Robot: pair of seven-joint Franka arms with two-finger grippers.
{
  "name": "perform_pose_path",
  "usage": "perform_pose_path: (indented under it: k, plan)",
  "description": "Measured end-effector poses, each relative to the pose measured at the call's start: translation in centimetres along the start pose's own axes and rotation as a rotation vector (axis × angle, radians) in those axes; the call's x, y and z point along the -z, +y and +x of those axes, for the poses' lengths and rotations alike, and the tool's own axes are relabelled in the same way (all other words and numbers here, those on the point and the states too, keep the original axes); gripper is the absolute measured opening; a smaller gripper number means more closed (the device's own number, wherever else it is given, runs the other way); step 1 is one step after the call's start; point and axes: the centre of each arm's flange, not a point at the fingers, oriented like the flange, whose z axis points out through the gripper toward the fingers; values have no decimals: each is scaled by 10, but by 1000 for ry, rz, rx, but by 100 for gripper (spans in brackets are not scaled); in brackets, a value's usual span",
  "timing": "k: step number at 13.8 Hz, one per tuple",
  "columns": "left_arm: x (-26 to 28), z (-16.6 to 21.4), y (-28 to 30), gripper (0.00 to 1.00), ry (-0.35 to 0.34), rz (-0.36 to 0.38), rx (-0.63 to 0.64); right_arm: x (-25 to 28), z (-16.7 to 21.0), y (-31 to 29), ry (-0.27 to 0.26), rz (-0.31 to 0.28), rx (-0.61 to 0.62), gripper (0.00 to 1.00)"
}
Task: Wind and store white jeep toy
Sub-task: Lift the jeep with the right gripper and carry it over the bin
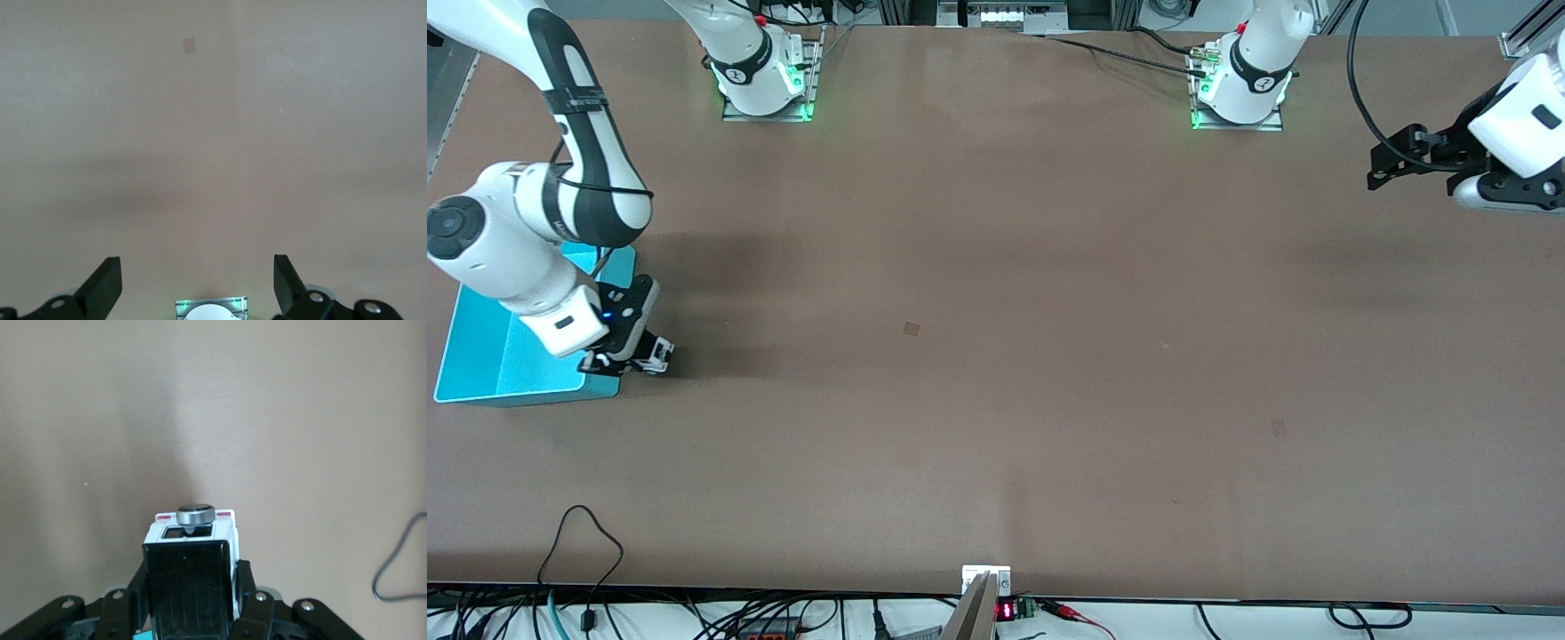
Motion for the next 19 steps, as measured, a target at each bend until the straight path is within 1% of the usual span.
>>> perform_pose_path:
  k: [2, 4, 7, 10, 12, 16, 19]
  plan:
    - [-1, -2, -2, 100, -17, 0, 12, 19, 0, 12, -2, -2, -101, 53]
    - [-1, -2, -7, 100, -20, -2, 24, 36, -3, 19, -11, 19, -212, 53]
    - [0, -3, -13, 100, -17, -4, 35, 58, -21, 22, -31, 33, -379, 53]
    - [1, -3, -14, 100, -16, -4, 38, 77, -54, 20, -60, 41, -548, 53]
    - [1, -3, -14, 100, -17, -4, 39, 82, -83, 18, -82, 41, -671, 53]
    - [1, -3, -15, 100, -17, -4, 39, 59, -150, 4, -145, 69, -959, 53]
    - [1, -3, -14, 100, -17, -4, 39, 30, -182, -6, -193, 96, -1107, 53]
